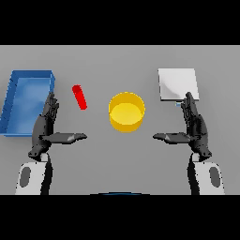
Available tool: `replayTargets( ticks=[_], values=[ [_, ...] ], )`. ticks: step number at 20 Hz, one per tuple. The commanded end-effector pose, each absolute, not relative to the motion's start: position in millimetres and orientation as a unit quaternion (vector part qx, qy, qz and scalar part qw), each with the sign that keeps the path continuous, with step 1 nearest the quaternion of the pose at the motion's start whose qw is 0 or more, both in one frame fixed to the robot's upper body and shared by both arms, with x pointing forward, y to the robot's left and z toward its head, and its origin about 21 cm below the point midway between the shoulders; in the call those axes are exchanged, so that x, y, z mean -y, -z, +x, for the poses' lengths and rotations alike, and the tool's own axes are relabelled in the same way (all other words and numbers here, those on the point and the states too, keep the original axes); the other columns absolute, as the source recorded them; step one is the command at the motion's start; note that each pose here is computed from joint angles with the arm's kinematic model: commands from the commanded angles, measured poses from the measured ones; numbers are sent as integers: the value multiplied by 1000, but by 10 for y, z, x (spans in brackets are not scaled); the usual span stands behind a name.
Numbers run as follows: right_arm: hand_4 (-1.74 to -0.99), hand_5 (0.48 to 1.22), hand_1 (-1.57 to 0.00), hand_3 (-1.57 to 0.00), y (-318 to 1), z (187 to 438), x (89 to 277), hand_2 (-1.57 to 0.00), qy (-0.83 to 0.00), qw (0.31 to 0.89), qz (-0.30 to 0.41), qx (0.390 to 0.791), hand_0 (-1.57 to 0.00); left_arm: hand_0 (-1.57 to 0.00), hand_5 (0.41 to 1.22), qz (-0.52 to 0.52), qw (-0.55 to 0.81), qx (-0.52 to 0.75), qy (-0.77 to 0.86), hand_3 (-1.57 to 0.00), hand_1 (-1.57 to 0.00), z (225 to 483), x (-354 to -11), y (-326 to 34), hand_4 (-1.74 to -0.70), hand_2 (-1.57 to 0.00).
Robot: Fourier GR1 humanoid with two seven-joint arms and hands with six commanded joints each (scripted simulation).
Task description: Pick up the red beaker and tilt it to pour out 1 green nut into yellow bowl. Pick up the yellow bowl and place it on the metallic measuring scale.
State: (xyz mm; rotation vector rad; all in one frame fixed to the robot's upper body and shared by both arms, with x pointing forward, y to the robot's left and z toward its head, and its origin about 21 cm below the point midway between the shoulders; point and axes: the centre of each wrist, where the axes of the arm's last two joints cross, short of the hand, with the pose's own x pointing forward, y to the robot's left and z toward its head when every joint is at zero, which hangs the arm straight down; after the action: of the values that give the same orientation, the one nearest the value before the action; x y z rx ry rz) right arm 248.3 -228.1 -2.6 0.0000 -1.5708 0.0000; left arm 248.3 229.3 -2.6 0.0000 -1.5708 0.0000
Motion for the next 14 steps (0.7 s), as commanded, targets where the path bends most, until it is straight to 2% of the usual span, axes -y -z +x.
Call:
replayTargets(
  ticks=[1, 6, 8, 11, 14],
  values=[
    [-1245, 681, 1, 1, 26, 2483, 2274, 1, 0, 707, 0, 707, 1, 1, 652, 0, 707, 707, 0, 1, 1, 2491, -2288, 24, -1204, 1],
    [-1245, 681, 1, 1, 26, 2474, 2210, 1, -2, 709, 2, 705, 1, 1, 652, -3, 707, 707, 0, 1, 1, 2558, -2248, 5, -1204, 1],
    [-1242, 678, 1, 1, -13, 2283, 2227, 1, -89, 656, -70, 746, 1, 1, 649, 24, 692, 719, 61, 1, 1, 2406, -2259, -82, -1207, 1],
    [-1235, 678, 1, 1, -102, 2226, 2193, 1, -127, 646, -98, 746, 1, 1, 658, 34, 697, 711, 89, 1, 1, 2351, -2226, -148, -1223, 1],
    [-1245, 681, 1, 1, -72, 2220, 2156, 1, -129, 652, -89, 742, 1, 1, 662, 36, 699, 708, 98, 1, 1, 2353, -2204, -165, -1230, 1]
  ],
)
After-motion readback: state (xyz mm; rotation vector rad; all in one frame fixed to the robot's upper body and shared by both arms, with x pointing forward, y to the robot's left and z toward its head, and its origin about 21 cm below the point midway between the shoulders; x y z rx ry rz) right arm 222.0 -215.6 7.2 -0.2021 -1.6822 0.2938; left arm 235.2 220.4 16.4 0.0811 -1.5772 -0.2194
